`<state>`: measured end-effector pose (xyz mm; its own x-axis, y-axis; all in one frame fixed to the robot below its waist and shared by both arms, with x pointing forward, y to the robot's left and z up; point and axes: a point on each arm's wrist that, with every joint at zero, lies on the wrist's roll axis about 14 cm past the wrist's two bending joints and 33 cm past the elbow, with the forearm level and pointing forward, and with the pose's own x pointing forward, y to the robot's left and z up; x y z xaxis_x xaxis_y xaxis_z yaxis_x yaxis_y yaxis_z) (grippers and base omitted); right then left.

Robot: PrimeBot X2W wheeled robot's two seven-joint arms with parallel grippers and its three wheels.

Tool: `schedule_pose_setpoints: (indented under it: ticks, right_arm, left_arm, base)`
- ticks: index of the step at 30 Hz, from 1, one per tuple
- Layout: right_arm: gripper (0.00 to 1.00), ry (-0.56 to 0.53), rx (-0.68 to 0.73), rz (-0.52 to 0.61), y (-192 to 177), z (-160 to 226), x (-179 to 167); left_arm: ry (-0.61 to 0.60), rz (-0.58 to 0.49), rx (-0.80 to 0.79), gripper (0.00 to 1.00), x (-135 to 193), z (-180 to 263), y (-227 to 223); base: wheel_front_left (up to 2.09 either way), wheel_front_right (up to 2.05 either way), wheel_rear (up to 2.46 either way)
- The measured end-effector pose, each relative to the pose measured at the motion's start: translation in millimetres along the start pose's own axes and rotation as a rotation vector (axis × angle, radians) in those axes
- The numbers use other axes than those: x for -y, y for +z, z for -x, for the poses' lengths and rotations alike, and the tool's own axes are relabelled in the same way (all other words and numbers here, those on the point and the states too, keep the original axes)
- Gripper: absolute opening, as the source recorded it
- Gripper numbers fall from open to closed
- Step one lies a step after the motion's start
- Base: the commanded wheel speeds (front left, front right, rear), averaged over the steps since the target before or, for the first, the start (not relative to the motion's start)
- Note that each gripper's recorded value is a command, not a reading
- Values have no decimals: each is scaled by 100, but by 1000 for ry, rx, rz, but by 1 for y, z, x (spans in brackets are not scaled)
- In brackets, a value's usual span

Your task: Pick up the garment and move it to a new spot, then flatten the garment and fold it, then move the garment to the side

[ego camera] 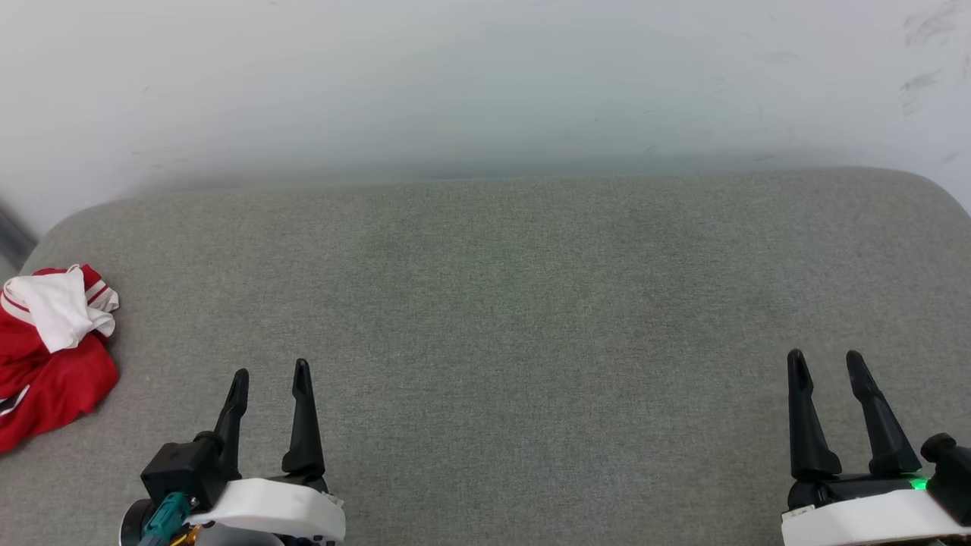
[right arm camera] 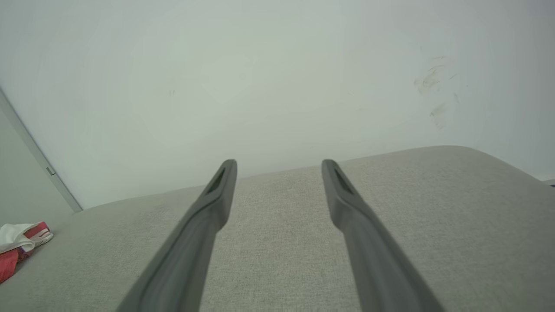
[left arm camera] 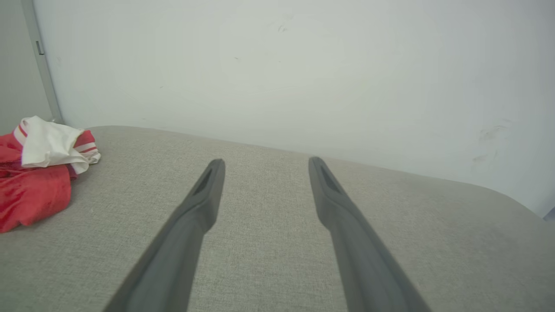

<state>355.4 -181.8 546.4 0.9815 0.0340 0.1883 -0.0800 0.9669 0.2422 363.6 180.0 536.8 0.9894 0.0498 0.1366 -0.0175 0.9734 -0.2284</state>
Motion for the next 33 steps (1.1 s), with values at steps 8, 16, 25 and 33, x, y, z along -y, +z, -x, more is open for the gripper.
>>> schedule_pose_setpoints:
  ticks: [8, 16, 25, 33]
  right_arm:
    - [100, 19, 15, 53, 3, 2, -4]
    - [100, 17, 23, 64, 3, 5, -3]
    - [100, 25, 27, 80, 3, 8, -6]
    - [100, 32, 24, 103, 1, 11, -7]
  left_arm:
    - [-17, -48, 1, 100, 1, 2, -3]
    - [-32, -91, -4, 100, 1, 4, -7]
    - [-46, -124, 0, 100, 2, 7, -9]
    - [-53, -146, 0, 100, 3, 9, -10]
  base:
    - [0, 0, 0]
    - [0, 0, 0]
    - [0, 0, 0]
    - [0, 0, 0]
